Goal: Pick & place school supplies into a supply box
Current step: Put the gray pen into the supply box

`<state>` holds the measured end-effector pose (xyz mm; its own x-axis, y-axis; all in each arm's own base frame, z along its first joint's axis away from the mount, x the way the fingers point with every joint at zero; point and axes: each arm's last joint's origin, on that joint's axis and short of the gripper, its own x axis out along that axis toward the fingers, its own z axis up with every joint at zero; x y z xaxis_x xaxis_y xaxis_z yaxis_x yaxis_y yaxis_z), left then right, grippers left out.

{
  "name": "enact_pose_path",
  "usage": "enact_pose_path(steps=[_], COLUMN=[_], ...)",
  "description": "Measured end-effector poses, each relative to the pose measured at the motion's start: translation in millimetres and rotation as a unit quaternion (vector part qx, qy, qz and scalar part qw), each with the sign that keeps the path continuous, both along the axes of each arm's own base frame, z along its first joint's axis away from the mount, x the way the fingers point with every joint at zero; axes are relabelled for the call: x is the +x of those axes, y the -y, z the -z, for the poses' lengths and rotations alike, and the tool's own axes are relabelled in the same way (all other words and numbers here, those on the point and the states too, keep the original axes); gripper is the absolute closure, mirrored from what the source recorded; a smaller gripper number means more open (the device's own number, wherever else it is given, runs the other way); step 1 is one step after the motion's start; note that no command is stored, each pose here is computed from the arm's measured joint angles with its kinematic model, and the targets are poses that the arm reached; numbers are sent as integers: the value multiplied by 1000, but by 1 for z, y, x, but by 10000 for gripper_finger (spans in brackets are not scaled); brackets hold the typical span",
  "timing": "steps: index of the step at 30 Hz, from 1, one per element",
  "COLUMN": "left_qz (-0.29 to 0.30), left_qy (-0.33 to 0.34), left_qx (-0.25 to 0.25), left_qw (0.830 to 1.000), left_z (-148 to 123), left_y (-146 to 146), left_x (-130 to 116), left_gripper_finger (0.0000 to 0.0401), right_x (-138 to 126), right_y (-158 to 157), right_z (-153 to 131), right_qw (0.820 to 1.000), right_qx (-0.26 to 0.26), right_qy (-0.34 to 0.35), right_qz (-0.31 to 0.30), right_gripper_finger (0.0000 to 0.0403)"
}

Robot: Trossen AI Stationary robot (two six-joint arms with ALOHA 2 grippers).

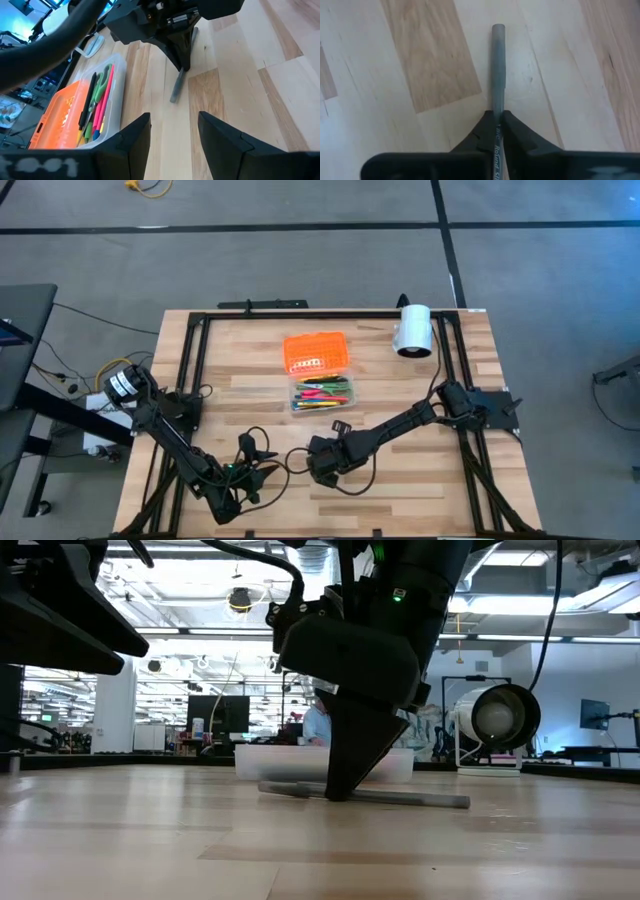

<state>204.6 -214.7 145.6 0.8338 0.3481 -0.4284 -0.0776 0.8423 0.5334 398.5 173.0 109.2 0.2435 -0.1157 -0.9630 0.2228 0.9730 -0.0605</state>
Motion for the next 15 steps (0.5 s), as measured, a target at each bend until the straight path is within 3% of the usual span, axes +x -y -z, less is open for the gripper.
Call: enact_pose_path(steps=[15], left_qz=[0], left_qy=[0], left_qx=[0], left_qw=[1000], left_z=[0], left_y=[0], left_x=[0], left_gripper_finger=[244], right_x=[0], right_y=[0], right_z=[0], right_qw=[1000], right_qx=[0], right_qy=[0], right_qz=[-1], right_gripper_finger=[394])
